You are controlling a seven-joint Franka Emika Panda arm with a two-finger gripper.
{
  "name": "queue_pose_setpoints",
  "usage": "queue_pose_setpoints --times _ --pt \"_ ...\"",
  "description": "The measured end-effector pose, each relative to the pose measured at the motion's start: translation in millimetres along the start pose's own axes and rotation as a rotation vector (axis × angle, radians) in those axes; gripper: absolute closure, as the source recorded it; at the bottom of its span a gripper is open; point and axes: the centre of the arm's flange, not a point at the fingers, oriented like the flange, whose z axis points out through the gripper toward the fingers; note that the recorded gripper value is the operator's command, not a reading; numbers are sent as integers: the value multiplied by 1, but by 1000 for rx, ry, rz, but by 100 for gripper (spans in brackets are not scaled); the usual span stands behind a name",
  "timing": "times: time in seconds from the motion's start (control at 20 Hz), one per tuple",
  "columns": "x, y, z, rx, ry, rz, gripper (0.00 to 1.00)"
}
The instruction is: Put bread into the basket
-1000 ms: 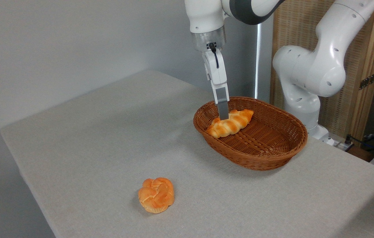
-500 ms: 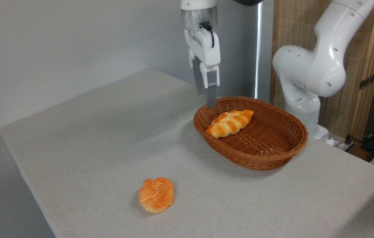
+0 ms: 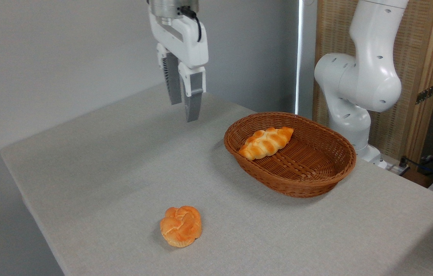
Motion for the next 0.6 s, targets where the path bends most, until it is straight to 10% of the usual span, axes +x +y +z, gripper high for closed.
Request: queue_pose_setpoints --times 0.6 --pt "32 -60 -13 -41 -53 -146 0"
